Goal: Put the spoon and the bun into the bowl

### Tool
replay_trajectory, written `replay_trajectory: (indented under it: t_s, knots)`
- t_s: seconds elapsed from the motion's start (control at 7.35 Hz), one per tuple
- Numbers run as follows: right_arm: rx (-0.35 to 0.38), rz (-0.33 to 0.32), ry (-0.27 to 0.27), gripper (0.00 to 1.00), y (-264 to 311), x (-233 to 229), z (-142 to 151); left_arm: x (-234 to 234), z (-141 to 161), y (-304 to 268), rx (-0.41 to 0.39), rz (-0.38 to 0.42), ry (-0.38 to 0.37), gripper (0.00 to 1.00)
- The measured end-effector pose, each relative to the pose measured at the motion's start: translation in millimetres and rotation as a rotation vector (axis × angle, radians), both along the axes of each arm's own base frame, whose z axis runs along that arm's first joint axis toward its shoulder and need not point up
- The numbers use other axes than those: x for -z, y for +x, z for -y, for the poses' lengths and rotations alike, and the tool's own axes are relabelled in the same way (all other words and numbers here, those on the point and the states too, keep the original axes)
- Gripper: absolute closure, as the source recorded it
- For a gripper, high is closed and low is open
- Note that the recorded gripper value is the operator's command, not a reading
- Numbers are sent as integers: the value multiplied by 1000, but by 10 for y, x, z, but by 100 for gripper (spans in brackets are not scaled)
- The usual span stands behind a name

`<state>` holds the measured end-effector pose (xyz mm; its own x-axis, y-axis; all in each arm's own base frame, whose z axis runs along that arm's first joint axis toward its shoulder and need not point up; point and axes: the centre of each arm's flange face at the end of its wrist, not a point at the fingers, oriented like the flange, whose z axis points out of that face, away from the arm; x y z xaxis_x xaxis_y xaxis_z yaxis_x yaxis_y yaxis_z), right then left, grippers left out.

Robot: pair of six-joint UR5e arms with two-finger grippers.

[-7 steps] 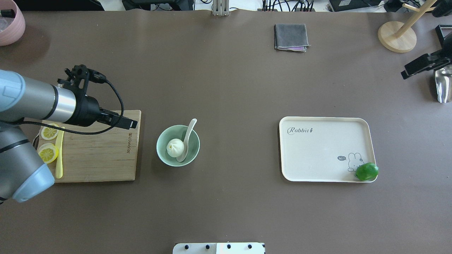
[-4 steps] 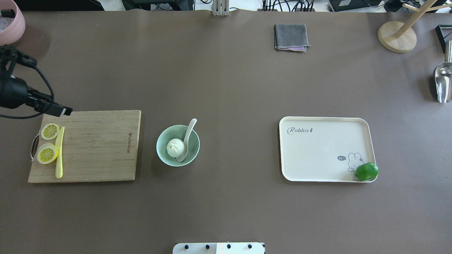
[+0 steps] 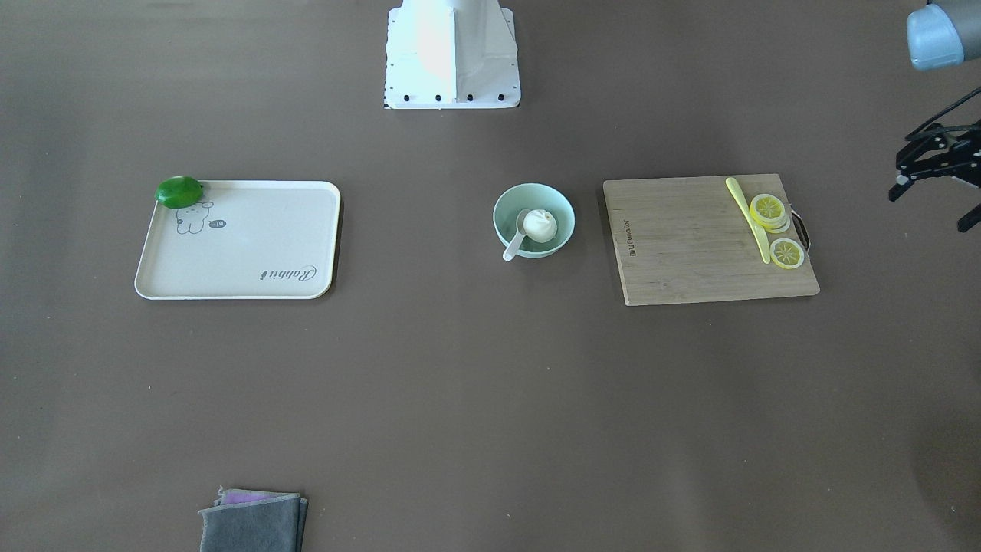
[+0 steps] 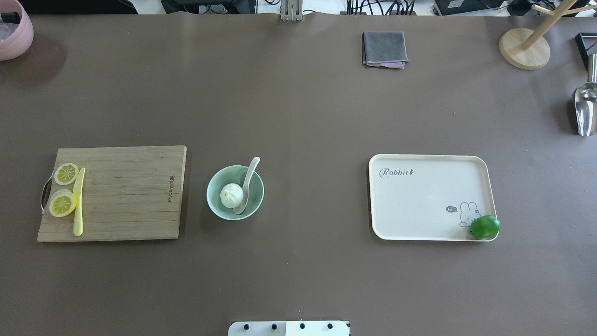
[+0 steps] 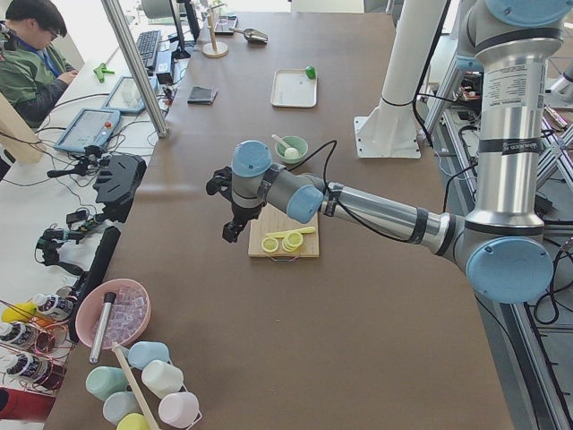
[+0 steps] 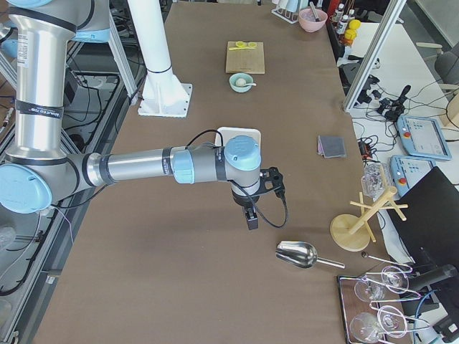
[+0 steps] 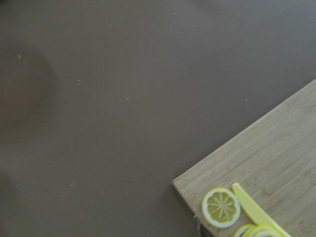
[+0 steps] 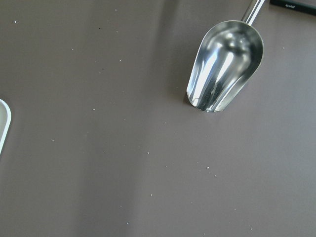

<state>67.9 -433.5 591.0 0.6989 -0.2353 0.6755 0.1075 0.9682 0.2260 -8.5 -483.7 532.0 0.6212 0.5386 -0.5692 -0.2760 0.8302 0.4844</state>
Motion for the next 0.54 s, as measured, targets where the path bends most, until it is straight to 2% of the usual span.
replay_trajectory:
  t_s: [0.27,0.54]
  knots:
    - [6,79,-53,0,-49,-240,-7,-676,-302,-474,28,21,-109,2]
    - [12,90,-48,0,-55,-242,2,-1043,-566,-721,101,17,-185,2]
